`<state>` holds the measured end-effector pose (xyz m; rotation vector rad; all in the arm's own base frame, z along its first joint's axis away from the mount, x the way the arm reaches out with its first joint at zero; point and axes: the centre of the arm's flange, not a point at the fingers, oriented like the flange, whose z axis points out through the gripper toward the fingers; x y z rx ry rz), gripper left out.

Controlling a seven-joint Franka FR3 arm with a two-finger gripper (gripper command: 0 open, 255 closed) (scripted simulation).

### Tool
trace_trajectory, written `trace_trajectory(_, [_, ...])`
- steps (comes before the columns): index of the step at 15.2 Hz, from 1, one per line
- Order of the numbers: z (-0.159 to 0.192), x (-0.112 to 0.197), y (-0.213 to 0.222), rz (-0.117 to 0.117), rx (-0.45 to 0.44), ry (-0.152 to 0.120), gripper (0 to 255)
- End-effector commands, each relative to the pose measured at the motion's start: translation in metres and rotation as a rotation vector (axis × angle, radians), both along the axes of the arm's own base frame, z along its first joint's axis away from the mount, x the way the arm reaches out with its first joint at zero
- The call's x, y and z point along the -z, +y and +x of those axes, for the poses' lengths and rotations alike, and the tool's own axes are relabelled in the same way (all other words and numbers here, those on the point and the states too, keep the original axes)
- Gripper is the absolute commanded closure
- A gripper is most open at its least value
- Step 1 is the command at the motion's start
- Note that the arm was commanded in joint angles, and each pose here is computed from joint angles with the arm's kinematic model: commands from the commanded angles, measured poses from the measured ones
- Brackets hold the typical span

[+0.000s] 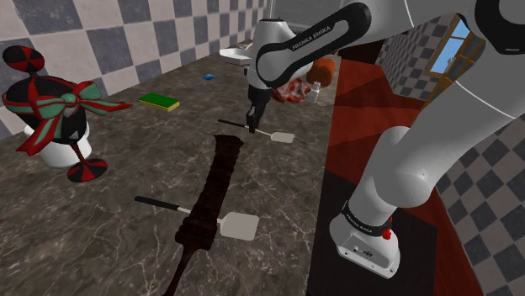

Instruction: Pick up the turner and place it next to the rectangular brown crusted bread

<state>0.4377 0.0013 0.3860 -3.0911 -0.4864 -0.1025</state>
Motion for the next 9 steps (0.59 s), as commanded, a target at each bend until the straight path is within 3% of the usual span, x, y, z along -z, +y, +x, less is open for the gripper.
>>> trace_trajectory(1, [0.0, 0.0, 0.0, 0.0, 0.0, 0.0, 255])
trace_trajectory(9, [-0.0001, -0.0052, 0.0, 0.0, 0.0, 0.0, 255])
